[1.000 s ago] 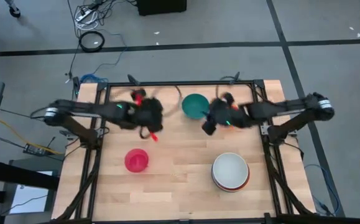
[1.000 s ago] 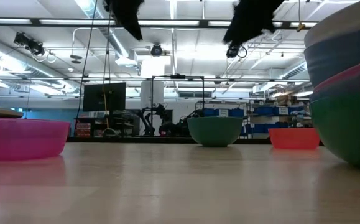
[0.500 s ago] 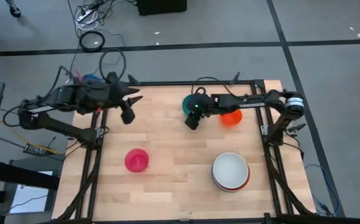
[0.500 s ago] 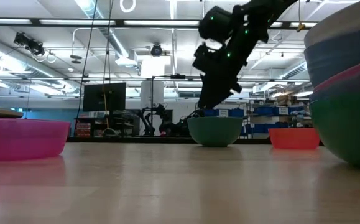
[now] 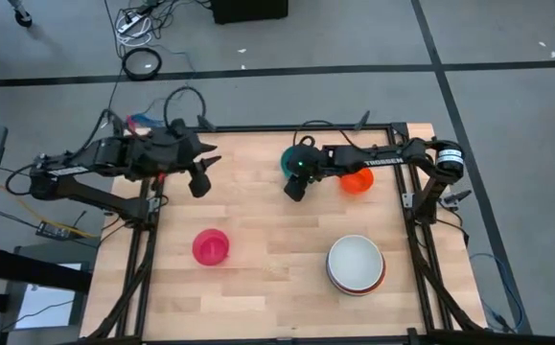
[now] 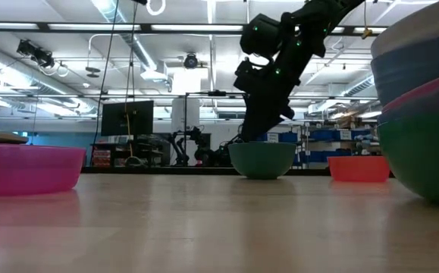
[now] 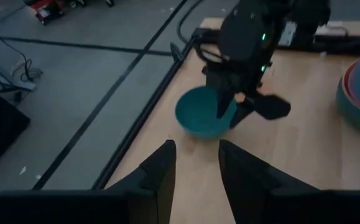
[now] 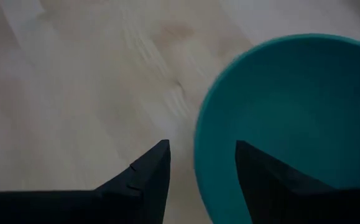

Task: Nest bowls inside each other
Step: Stack the green bowl on top of the gray bowl

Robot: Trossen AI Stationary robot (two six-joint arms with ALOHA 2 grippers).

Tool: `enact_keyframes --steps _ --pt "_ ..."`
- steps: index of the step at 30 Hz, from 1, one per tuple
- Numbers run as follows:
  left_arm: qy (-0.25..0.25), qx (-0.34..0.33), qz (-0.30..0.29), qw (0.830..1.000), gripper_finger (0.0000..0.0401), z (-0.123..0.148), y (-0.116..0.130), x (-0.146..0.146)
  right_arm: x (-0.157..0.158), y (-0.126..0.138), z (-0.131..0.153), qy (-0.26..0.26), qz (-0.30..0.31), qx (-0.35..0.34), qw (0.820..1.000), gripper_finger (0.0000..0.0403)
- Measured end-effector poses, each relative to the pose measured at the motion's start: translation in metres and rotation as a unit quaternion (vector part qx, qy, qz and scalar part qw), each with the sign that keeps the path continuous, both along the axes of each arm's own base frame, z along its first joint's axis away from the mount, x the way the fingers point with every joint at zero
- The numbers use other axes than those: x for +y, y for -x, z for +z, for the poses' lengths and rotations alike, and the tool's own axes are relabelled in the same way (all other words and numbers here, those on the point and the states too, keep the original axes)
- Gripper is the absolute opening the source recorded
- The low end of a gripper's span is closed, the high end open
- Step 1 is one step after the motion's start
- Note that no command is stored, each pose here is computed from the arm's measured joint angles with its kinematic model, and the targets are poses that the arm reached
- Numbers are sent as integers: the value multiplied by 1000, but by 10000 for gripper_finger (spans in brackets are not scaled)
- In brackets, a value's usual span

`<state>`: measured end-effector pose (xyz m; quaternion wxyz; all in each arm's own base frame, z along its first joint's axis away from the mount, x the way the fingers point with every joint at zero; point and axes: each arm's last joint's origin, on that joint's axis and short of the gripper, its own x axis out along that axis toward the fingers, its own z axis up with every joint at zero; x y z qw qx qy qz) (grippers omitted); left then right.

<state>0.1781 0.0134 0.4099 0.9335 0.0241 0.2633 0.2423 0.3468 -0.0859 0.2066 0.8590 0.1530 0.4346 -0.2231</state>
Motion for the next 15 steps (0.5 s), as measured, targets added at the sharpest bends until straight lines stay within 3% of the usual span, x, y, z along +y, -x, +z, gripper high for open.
enact_keyframes --steps 8,15 --pt "15 24 10 1000 131 -21 -6 0 -1 3 -2 16 -9 21 1000 168" --pt "15 15 10 1000 131 -22 -7 0 -2 7 -6 17 -12 41 999 168"
